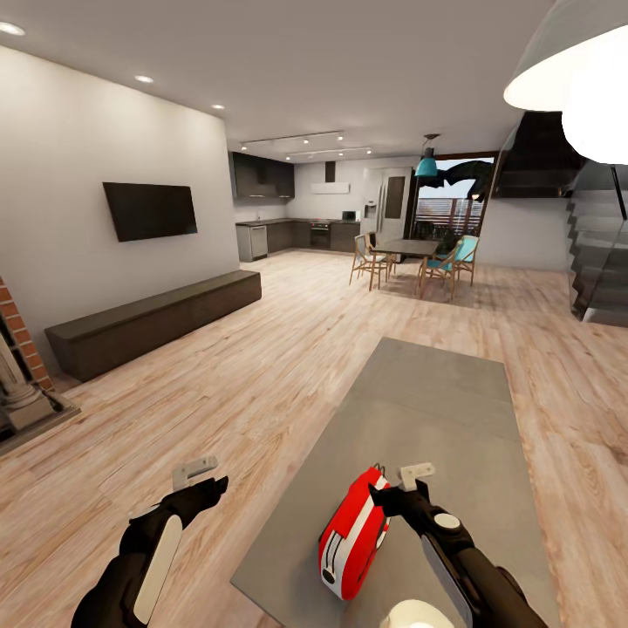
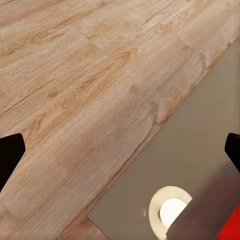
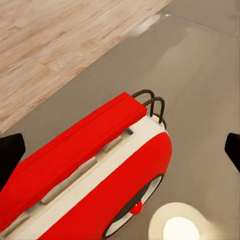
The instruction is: Turn on the radio receiver that's on the table in the living room.
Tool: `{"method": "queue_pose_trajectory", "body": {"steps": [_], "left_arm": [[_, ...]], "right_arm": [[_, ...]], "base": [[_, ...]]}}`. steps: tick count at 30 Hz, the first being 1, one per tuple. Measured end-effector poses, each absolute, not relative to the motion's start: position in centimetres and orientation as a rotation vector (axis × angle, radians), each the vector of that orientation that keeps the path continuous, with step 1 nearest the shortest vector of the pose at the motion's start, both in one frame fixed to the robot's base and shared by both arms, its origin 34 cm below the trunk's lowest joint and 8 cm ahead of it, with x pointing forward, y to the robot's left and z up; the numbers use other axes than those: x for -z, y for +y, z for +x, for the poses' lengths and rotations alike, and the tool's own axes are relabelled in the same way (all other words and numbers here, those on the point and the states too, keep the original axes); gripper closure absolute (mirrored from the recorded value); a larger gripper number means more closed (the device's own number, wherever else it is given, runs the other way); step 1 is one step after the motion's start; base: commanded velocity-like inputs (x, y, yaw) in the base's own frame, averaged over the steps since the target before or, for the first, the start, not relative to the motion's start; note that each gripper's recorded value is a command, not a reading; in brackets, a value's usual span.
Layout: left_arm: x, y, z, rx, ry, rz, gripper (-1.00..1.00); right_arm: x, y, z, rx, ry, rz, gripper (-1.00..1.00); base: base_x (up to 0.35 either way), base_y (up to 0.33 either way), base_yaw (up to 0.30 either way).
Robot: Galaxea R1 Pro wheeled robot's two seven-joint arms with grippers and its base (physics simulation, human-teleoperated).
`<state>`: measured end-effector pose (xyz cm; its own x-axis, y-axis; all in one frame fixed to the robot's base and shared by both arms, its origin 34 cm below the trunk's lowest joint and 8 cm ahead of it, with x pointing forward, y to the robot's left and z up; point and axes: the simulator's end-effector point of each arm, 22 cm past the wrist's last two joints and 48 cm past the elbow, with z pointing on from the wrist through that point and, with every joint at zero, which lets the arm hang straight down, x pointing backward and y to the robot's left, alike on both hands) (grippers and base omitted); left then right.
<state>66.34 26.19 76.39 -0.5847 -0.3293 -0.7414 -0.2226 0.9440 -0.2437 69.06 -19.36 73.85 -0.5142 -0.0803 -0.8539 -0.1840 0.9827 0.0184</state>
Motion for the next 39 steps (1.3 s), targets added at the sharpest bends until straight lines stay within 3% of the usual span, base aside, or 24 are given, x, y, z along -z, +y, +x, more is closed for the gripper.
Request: {"method": "queue_pose_trajectory", "body": {"steps": [39], "left_arm": [[-76.4, 26.1, 66.4, 0.161, 2.216, -0.387, -1.00]], "right_arm": [[-75.4, -17.5, 69.5, -0.222, 2.028, -0.222, -1.00]], "base": [[0.000, 0.000, 0.000]]}}
